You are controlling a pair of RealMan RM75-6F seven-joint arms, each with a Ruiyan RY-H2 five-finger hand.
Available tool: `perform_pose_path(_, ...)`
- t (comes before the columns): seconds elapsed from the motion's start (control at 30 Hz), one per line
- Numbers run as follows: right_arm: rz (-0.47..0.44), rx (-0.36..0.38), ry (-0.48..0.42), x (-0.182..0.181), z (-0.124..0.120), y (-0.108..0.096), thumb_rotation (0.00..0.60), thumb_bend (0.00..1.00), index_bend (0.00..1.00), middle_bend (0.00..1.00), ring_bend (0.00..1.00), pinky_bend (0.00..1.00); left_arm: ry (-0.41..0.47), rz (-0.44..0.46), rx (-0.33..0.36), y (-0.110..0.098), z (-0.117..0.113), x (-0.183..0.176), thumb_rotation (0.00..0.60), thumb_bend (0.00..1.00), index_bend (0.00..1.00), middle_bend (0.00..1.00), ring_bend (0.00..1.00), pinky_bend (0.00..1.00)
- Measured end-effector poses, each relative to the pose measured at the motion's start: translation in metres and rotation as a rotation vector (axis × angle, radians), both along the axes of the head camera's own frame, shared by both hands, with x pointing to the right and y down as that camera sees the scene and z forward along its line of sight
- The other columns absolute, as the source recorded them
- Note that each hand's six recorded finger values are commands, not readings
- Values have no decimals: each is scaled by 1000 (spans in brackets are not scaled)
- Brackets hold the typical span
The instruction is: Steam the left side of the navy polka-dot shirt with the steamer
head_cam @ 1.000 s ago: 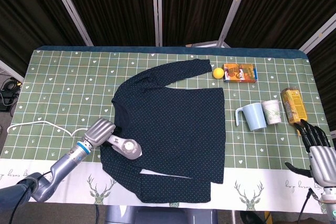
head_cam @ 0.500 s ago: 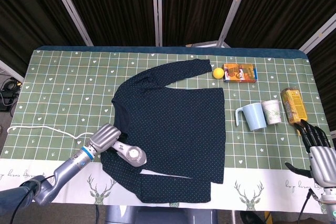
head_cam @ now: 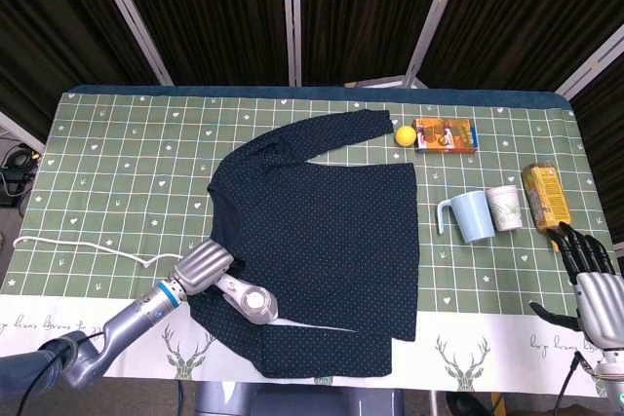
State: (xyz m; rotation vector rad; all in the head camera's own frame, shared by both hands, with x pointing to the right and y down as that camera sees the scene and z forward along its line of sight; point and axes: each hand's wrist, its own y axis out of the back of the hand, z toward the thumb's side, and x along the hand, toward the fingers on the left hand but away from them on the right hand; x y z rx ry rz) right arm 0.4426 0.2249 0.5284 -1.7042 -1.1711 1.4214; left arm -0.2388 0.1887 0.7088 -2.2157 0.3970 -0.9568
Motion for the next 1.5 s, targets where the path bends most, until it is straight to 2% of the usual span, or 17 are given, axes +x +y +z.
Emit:
perform_pose_path(0.53, -4, 1, -1, -1, -1, 1, 600, 0, 0, 0, 0, 0, -61, -45, 16, -9, 2, -36, 600, 0, 875, 810, 814, 1000)
perform_pose_path(1.0, -13, 1, -3, -4, -1, 2, 600, 0, 0, 0, 0, 0, -103, -126, 30, -19, 3, -72, 600, 0, 875, 810, 814, 1000)
perform_pose_path(1.1, -13, 2, -4, -4, -2, 2, 600, 0, 0, 0, 0, 0, -100, -162, 45, -29, 0, -78, 600, 0, 875, 810, 814, 1000)
perform_pose_path(1.27, -14, 2, -4, -5, -2, 2, 600, 0, 0, 0, 0, 0, -109, -248, 86, -58, -7, -93, 600, 0, 875, 810, 814, 1000)
perform_pose_path(1.5, -16, 0, -4, -5, -2, 3, 600, 0, 0, 0, 0, 0, -173, -353, 113, -91, -6, -119, 600, 0, 875, 810, 814, 1000)
